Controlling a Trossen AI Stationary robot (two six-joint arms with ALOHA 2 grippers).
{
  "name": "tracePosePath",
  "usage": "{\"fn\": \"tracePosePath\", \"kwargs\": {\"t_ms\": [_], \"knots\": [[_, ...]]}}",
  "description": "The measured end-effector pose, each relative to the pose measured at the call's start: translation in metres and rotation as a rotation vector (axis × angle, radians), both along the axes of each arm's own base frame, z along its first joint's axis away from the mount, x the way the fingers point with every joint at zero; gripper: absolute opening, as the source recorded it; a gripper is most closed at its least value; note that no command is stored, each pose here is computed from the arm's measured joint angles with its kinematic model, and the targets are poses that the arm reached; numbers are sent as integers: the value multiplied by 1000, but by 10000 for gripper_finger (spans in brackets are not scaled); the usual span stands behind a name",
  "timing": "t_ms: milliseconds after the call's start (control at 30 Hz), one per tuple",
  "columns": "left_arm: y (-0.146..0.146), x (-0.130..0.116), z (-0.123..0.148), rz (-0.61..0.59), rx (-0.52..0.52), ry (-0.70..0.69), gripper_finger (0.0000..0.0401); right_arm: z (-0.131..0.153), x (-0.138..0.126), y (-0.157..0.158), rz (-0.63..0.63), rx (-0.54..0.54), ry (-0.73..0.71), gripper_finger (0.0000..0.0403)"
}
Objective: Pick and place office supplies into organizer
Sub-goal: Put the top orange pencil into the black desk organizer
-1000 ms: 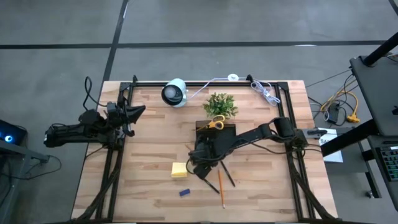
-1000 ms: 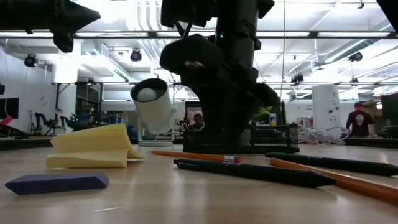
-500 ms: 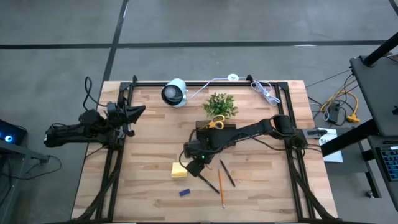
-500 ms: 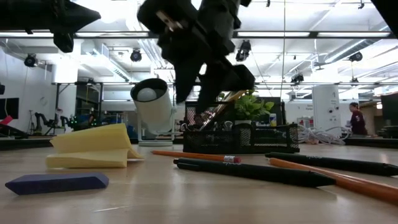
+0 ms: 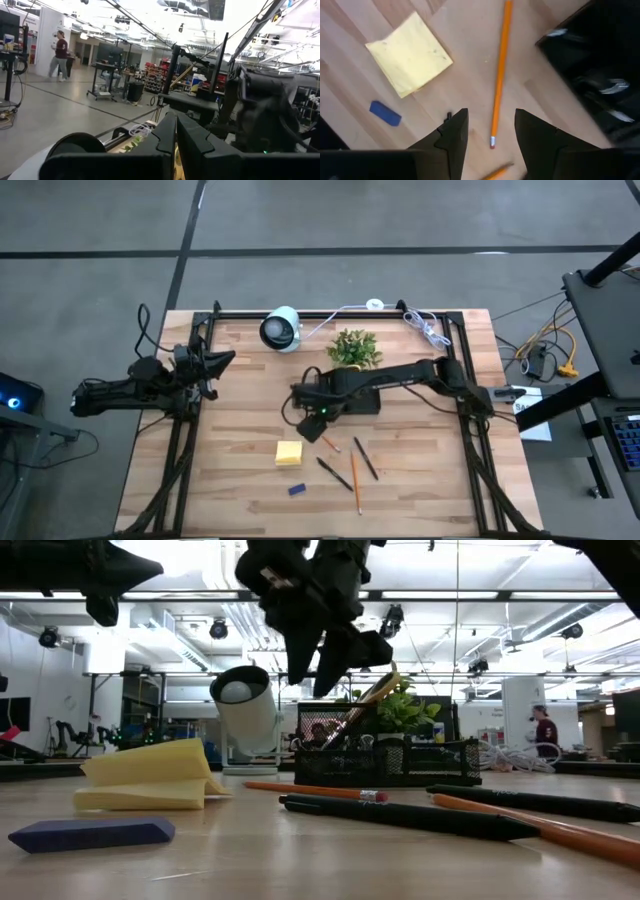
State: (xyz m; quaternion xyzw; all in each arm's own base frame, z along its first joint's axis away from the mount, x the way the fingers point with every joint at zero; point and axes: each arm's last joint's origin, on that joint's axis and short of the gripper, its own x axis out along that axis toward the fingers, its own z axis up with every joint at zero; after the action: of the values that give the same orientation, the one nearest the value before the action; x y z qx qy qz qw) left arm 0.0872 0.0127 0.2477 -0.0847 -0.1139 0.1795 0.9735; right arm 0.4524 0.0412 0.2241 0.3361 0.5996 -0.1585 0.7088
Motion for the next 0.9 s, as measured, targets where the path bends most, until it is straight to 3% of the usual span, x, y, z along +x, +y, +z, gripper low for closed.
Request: {"fn": "tracePosePath", "kwargs": {"t_ms": [133,467,900], "knots": [[0,0,0,2,8,3,0,-22,12,14,28,-1,70,148],[0,0,0,5,24,6,0,-41,32,27,35,-37,136,146],[0,-1,1,5,24,-1,0,-56,31,24,-112,-97,196,146]]}}
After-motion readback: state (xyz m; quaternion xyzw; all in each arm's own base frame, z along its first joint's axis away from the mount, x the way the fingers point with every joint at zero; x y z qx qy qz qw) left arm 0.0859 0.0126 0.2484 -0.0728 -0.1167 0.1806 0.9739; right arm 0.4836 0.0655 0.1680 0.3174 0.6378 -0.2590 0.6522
